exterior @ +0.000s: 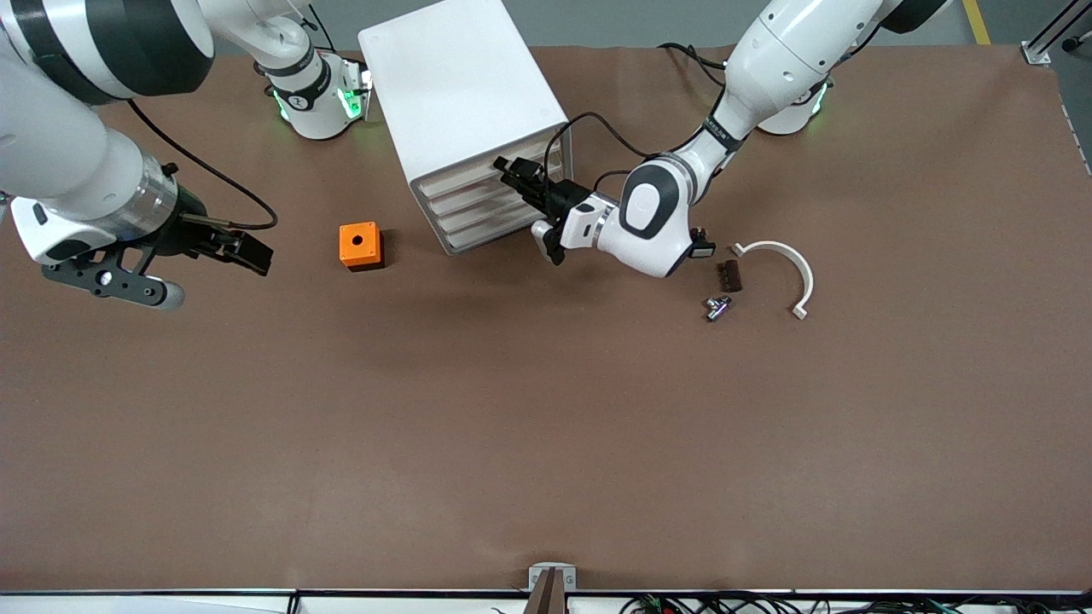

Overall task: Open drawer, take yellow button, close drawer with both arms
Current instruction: 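Grasp the drawer handle with the left gripper, then pull the drawer open with the left gripper while the right gripper approaches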

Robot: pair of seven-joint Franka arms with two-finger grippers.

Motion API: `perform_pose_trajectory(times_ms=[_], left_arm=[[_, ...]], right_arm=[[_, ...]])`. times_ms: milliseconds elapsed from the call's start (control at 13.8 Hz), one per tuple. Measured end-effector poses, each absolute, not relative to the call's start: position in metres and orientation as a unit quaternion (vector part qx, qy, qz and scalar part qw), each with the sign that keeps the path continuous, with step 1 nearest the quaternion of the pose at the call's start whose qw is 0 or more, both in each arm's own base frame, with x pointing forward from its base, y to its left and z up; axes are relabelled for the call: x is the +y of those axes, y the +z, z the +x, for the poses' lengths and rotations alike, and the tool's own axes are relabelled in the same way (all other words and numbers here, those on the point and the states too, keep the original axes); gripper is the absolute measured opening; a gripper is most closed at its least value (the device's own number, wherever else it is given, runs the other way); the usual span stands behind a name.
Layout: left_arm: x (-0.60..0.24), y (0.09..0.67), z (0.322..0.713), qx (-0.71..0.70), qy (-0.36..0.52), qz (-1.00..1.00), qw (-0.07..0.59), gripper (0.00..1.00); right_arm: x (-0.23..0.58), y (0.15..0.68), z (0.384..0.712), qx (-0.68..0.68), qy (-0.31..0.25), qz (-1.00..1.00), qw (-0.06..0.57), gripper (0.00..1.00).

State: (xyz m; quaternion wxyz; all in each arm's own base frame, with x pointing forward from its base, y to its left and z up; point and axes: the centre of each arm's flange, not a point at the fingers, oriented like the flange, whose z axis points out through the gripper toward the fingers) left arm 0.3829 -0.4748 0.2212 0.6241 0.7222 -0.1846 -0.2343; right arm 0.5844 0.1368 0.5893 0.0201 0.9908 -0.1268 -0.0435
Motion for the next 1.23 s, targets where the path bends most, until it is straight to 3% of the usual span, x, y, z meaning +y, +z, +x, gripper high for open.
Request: perform_pose_trajectory(times_ms=[290, 435, 653, 1234], left_arm=[[-0.480, 0.228, 0.385, -0.189, -0.228, 0.721, 0.627, 0.40], [-0.481, 0.232, 0.387, -0.191, -0.224, 0.720, 0.628, 0.24], [-0.482, 0.237, 0.390, -0.196, -0.216, 0.720, 0.630, 0.15], [-0.478, 0.237, 0.396, -0.193, -0.212, 0.721, 0.631, 0.15]], right_arm=[[0.137, 0.589, 0.584, -0.127, -0.045, 0.991, 0.020, 1.00], [0.137, 0.589, 0.584, -0.127, -0.045, 0.991, 0.020, 1.00], [0.140, 0.589, 0.583, -0.146, -0.045, 0.988, 0.021, 1.00], [0.205, 0.588, 0.564, -0.196, -0.041, 0.979, 0.027, 1.00]])
